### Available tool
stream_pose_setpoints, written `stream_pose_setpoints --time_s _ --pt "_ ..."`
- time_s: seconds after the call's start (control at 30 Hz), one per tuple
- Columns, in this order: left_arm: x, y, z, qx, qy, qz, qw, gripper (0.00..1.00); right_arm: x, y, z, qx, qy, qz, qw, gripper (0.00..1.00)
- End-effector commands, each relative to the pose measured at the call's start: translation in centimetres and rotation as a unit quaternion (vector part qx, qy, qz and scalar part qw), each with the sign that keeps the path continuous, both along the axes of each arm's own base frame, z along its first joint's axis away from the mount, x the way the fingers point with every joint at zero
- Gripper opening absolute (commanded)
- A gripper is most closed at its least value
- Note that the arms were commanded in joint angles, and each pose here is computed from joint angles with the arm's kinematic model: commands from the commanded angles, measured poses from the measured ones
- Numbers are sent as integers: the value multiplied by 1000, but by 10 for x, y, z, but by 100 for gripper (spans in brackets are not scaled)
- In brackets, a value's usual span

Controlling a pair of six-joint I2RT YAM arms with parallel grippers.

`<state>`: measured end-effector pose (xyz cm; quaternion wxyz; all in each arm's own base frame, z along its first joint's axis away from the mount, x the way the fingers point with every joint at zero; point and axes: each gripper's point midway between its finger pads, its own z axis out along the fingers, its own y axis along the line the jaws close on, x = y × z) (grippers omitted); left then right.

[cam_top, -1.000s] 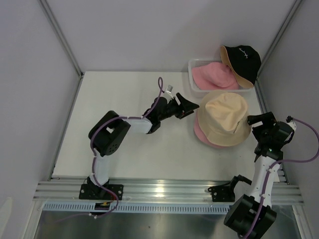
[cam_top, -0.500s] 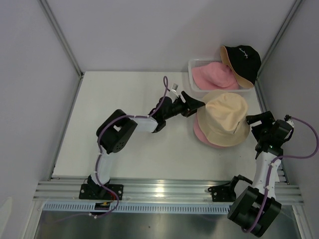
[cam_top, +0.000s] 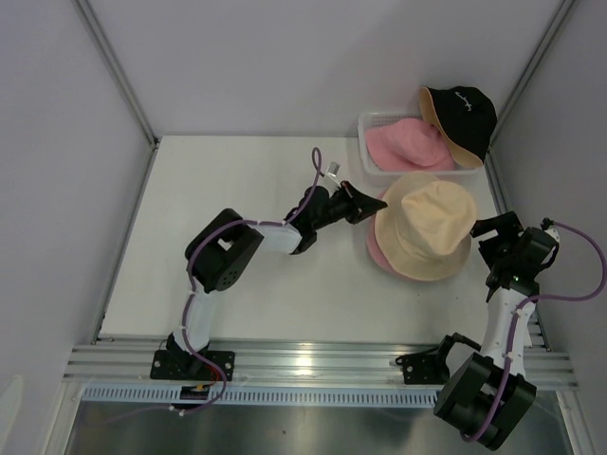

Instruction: Stack the hats

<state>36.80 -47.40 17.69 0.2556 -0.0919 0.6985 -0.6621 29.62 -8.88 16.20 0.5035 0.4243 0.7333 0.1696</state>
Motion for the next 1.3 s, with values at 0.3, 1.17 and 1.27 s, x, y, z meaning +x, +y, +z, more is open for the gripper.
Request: stream_pose_setpoints --time_s 0.3,1.17,1.27 --pt "4 32 -37 69 44 67 994 1 0 -8 11 -25 -9 -9 1000 86" --pt "-4 55 -61 217 36 105 970 1 53 30 66 -61 -140 153 976 82" --pt "-3 53 -64 220 39 104 969 1 65 49 59 -69 -124 181 973 82"
